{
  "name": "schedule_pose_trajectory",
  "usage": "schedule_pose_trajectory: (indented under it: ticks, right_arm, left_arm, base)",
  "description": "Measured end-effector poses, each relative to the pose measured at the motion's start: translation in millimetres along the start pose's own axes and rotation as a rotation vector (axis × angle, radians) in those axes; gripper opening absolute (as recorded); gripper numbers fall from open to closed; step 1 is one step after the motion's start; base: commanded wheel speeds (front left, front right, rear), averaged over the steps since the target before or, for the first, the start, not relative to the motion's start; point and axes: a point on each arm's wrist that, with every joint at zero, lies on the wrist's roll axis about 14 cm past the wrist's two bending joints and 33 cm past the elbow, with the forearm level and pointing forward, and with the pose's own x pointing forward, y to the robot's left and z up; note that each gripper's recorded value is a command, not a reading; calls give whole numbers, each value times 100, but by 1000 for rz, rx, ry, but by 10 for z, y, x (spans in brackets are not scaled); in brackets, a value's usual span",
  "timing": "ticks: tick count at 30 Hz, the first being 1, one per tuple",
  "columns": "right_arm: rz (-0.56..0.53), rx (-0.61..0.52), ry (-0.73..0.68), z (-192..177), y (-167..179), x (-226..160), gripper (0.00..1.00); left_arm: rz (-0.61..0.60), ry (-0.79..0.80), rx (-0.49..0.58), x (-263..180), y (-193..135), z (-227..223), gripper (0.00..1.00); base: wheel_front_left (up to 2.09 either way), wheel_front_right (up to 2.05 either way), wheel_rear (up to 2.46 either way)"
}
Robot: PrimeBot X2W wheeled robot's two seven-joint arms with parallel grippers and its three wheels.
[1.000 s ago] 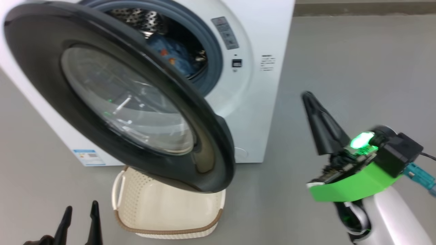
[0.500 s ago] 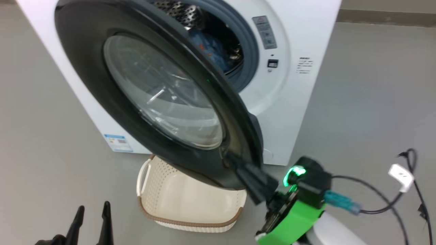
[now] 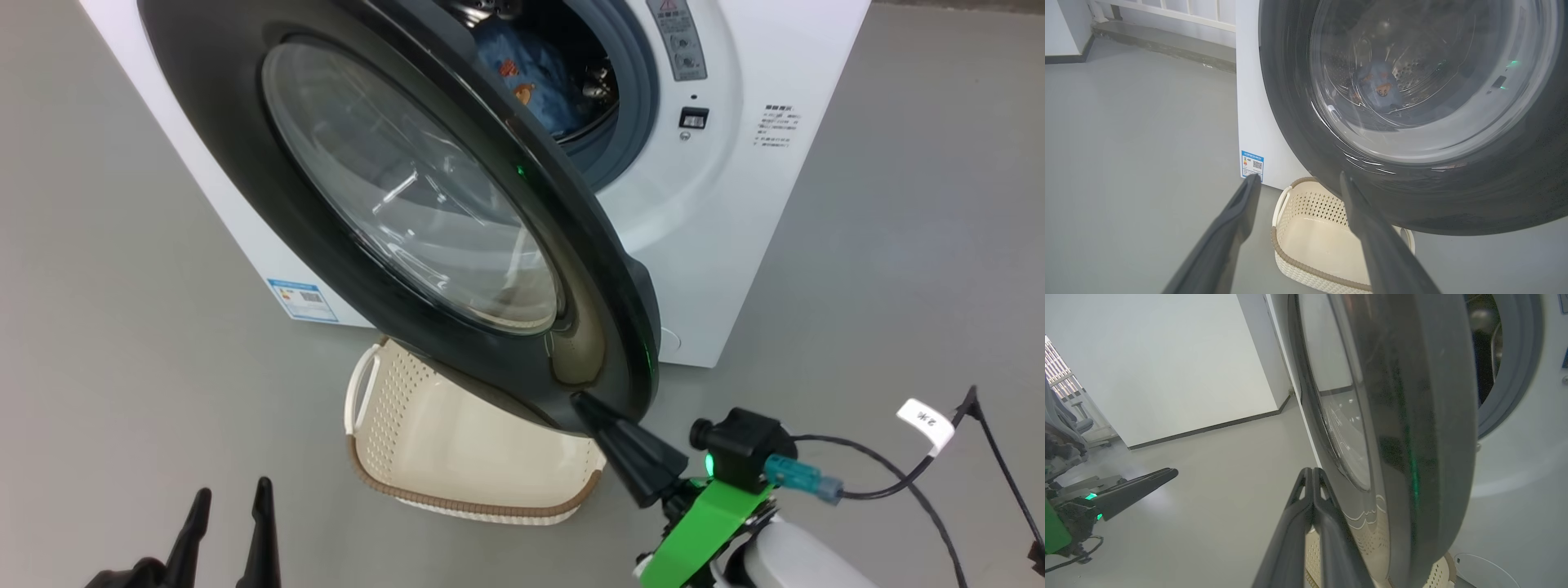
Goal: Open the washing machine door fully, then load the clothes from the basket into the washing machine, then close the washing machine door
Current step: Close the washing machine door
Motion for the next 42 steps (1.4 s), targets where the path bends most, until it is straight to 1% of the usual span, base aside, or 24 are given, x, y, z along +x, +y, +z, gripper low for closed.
schedule_pose_trajectory:
  ticks: [8,16,21,25,37,42]
  right_arm:
    - [-83,11,-4,-6,-308,5,0]
    - [-179,2,-77,218,-755,99,0]
    - [-233,-28,-132,433,-1088,204,0]
    - [-265,-40,-157,534,-1306,290,0]
    - [-360,-34,-234,768,-1851,524,0]
    - [-383,-27,-268,860,-1991,618,0]
  left_arm:
    - [-6,3,2,84,-30,-8,100]
    - [-19,4,1,232,-98,-15,100]
    - [-28,7,-1,334,-149,-33,100]
    - [-27,6,-5,399,-163,-33,100]
    - [-25,9,-4,542,-188,-58,100]
    - [-26,15,0,579,-194,-79,100]
  base:
    - [0,0,0]
    - [0,0,0]
    - [0,0,0]
    - [0,0,0]
    - [0,0,0]
    - [0,0,0]
